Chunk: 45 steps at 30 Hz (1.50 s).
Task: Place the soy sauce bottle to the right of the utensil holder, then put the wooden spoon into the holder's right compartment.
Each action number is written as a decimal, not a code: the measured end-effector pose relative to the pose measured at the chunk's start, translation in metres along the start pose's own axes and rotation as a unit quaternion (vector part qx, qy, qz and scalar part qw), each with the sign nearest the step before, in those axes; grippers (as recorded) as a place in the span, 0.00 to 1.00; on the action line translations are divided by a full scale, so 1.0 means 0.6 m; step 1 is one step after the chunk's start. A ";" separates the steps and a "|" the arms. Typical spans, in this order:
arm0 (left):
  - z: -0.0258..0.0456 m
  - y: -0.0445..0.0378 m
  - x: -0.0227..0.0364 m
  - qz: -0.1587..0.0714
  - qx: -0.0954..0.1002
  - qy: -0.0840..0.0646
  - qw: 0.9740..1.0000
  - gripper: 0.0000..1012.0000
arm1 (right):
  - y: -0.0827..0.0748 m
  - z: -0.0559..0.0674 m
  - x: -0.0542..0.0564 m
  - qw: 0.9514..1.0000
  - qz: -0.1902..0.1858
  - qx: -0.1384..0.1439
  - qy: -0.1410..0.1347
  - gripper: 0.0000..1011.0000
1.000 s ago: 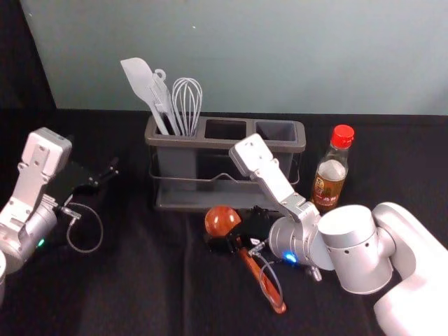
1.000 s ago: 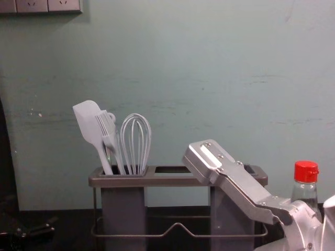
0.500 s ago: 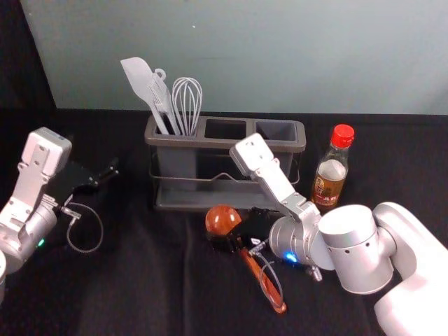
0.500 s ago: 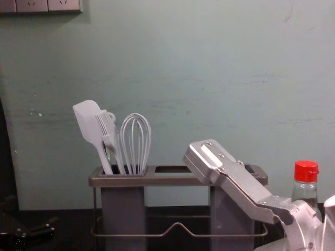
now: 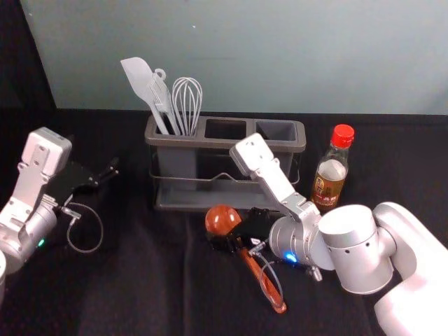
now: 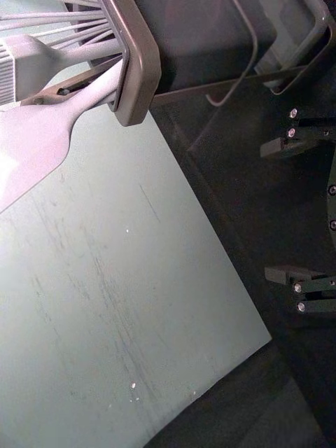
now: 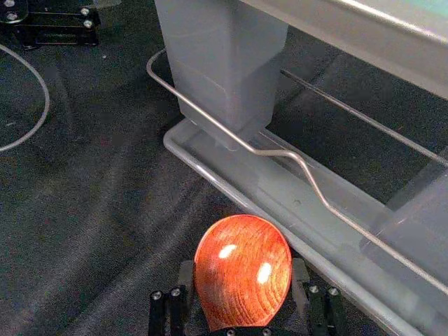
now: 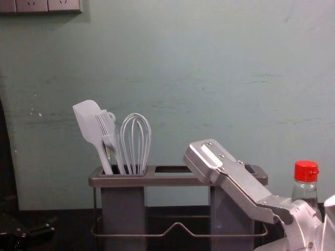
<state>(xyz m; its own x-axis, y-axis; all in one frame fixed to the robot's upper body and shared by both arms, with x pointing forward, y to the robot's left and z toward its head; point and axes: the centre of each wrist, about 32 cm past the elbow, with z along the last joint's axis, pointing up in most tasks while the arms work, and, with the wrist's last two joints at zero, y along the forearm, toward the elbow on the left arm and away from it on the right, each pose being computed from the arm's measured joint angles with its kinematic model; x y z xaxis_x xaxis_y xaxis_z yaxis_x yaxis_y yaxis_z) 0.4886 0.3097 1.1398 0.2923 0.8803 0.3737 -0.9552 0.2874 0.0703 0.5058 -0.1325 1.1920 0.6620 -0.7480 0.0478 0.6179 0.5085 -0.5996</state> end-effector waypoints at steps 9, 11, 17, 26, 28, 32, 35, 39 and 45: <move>0.000 0.000 0.0000 0.000 0.000 0.000 1.000 0.99 | -0.031 -0.009 -0.005 0.997 0.015 0.066 -0.032 0.83; 0.000 0.000 0.0000 0.000 0.000 0.000 1.000 0.99 | -0.046 -0.012 -0.006 0.995 0.020 0.092 -0.042 0.83; 0.000 0.000 0.0001 0.000 0.000 0.000 1.000 0.99 | -0.089 -0.026 -0.003 0.982 0.030 0.181 -0.054 0.83; 0.000 0.000 0.0000 0.000 0.000 0.000 1.000 0.99 | -0.152 -0.048 0.011 0.936 0.032 0.339 -0.091 0.83; 0.000 0.000 0.0000 0.000 0.000 0.000 1.000 0.99 | -0.161 -0.049 0.015 0.927 0.030 0.361 -0.098 0.83; 0.000 0.000 0.0001 0.000 0.000 0.000 1.000 0.99 | -0.182 -0.045 0.030 0.899 0.025 0.423 -0.111 0.83; 0.000 0.000 0.0000 0.000 0.000 0.000 1.000 0.99 | -0.191 -0.037 0.044 0.885 0.020 0.453 -0.108 0.83; 0.000 0.000 0.0001 0.000 0.000 0.000 1.000 0.99 | -0.199 -0.021 0.060 0.874 0.006 0.475 -0.105 0.83; 0.000 0.000 0.0000 0.000 0.000 0.000 1.000 0.99 | -0.197 0.011 0.079 0.866 -0.020 0.491 -0.096 0.83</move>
<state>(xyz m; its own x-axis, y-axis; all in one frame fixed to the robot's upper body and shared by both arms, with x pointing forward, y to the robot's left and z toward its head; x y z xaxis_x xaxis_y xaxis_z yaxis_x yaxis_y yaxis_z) 0.4886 0.3097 1.1398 0.2923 0.8803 0.3738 -0.9553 0.2873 0.0703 0.4667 -0.2252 1.2703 0.6322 -0.7361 0.2416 0.6421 0.6724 0.3682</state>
